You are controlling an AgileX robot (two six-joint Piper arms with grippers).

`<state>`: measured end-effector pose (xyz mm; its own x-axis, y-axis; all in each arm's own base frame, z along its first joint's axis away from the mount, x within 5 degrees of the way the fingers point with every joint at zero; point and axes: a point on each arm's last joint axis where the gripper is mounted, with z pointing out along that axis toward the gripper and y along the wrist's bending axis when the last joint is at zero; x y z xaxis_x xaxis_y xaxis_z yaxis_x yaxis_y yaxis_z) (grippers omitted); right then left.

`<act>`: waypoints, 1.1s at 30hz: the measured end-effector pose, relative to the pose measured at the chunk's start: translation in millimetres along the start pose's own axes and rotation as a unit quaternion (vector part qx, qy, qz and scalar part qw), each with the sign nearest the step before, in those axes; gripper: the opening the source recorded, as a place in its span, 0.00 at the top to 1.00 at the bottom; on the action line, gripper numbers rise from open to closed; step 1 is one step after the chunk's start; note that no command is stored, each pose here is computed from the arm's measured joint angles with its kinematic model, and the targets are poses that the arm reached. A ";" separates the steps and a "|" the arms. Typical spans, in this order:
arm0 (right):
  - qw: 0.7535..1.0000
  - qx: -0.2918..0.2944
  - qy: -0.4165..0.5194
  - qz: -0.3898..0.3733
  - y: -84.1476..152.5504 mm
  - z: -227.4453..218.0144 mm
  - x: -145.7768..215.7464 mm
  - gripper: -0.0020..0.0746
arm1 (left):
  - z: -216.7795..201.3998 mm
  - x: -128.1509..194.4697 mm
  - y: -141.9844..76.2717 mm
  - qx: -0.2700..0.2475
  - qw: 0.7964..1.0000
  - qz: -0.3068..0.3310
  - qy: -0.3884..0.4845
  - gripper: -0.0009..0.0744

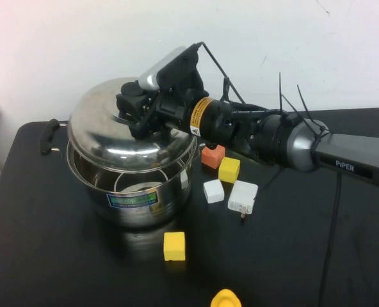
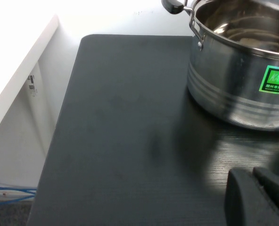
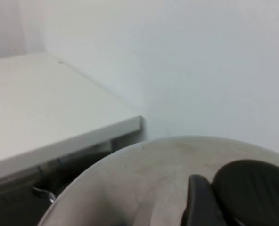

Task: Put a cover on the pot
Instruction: Place the pot lid on the pot

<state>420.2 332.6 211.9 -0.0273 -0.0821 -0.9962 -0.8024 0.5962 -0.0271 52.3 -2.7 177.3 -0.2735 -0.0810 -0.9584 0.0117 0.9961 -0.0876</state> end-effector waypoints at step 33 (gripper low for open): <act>0.997 -0.010 0.031 -0.064 29.3 13.9 22.2 0.51 | 0.0 0.0 -0.1 0.000 1.000 0.000 0.000 0.99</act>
<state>404.4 359.3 187.8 0.0398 -0.2050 -0.9780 -0.8133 0.5619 -0.1509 52.3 -2.8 177.3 -0.2736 -0.0807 -0.9585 0.0124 0.9961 -0.0874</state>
